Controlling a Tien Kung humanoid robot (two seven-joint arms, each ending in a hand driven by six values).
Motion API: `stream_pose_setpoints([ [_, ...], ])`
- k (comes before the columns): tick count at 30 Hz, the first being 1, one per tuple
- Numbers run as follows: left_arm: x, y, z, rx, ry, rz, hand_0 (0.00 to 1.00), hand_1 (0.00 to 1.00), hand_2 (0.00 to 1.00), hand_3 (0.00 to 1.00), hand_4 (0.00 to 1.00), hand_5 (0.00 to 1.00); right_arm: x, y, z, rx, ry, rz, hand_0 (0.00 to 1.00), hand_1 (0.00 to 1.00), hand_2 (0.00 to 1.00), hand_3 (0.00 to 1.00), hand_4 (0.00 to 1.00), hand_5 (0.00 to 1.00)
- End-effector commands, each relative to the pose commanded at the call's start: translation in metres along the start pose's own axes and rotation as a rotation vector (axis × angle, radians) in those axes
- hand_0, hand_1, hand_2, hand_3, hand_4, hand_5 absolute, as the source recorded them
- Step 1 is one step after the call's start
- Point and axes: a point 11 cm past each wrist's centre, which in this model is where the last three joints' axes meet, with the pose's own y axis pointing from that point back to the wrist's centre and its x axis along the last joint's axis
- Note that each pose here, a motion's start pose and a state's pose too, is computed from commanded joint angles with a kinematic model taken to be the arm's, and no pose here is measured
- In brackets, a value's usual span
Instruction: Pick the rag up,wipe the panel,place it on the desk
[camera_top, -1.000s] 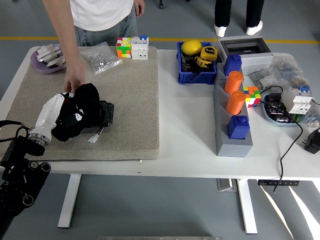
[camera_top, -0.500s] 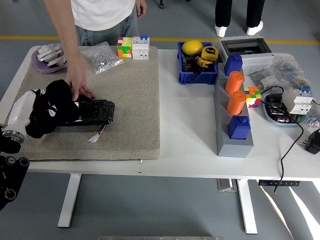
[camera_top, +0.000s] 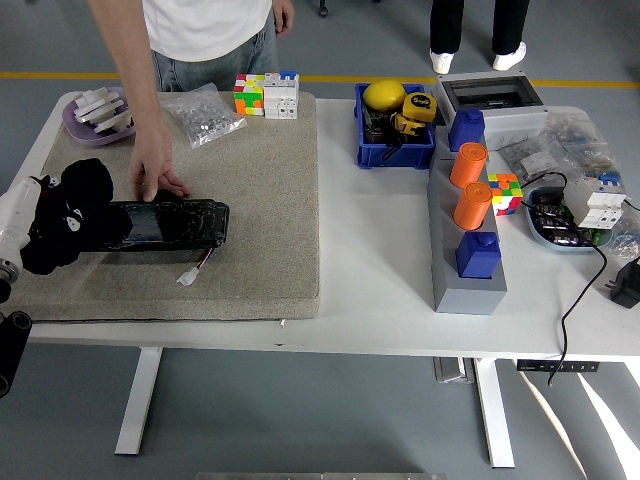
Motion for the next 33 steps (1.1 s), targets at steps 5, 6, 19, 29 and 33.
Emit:
stream_pose_setpoints([
  [5,-0.01,0.001,0.01,-0.036,-0.04,-0.033,0.305,0.179,0.549,0.373,0.002,0.002,-0.001,0.0,0.0,0.002,-0.001,-0.002,0.759,0.622,0.685,0.63,0.998,0.526],
  [6,-0.013,0.002,0.013,-0.042,-0.043,-0.042,0.305,0.179,0.549,0.373,0.002,0.002,-0.001,0.0,0.0,0.002,-0.001,-0.002,0.759,0.622,0.685,0.63,0.998,0.526],
  [19,-0.046,0.008,0.059,-0.164,-0.031,-0.114,0.303,0.18,0.548,0.374,0.002,0.002,0.001,0.0,-0.001,0.002,-0.001,0.002,0.759,0.622,0.685,0.631,0.998,0.529],
  [29,-0.069,0.016,0.087,-0.241,-0.031,-0.168,0.303,0.18,0.543,0.374,0.002,0.002,0.003,0.0,-0.002,0.005,0.004,0.005,0.759,0.621,0.685,0.634,0.998,0.534],
  [33,-0.074,0.018,0.095,-0.265,-0.039,-0.186,0.303,0.179,0.543,0.373,0.002,0.002,0.004,0.0,-0.003,0.007,0.004,0.006,0.759,0.622,0.685,0.633,0.998,0.535],
])
